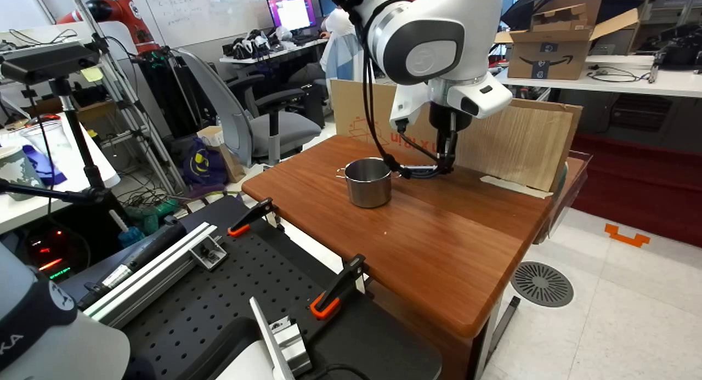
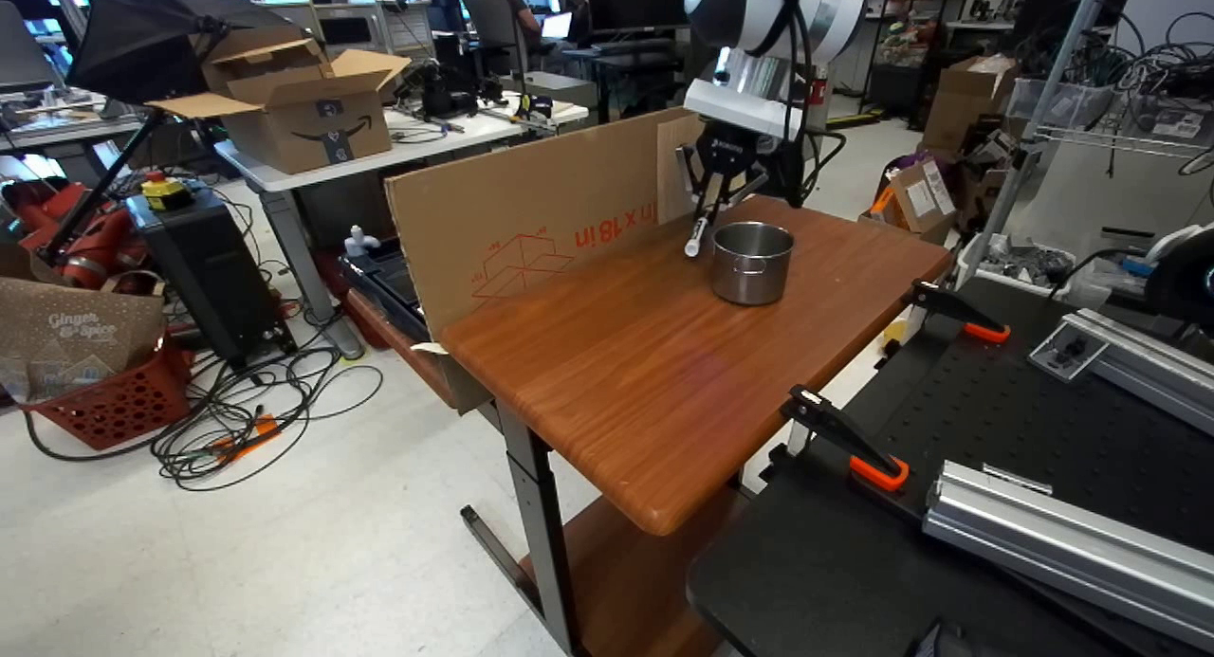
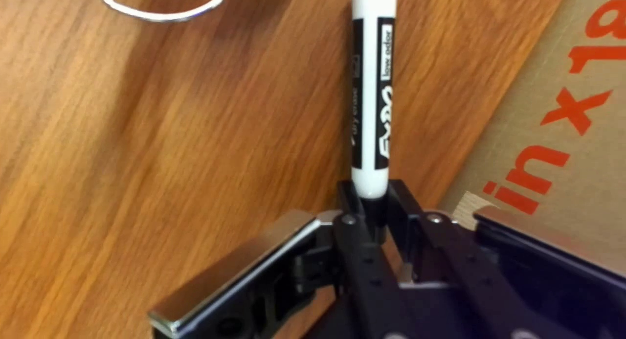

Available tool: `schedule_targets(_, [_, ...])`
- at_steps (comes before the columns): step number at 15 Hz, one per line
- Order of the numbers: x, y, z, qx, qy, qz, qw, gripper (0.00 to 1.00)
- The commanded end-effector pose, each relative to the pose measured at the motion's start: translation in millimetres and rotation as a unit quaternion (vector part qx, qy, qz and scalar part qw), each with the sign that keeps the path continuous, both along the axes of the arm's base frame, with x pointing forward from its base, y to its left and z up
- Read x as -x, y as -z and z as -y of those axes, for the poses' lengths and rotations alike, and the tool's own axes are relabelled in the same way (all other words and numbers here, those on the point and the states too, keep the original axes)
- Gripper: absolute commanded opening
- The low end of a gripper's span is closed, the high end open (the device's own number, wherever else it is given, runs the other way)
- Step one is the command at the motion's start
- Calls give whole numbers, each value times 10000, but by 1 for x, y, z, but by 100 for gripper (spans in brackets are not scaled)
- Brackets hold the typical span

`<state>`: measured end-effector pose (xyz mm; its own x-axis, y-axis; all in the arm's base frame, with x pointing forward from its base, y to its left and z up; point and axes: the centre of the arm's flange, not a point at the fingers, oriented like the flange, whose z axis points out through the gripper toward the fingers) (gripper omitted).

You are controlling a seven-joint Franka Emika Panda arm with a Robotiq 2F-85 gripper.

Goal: Put the marker in the silver pot

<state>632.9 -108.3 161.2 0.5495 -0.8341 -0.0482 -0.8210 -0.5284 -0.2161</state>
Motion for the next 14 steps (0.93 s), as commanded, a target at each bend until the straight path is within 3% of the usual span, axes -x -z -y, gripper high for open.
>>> schedule_targets(1, [10, -21, -13, 283, -141, 195, 9993, 5])
schedule_targets(6, [22, -57, -31, 819, -433, 547, 9942, 5])
schedule_targets(14, [56, -98, -76, 1887, -1012, 971, 9720, 5])
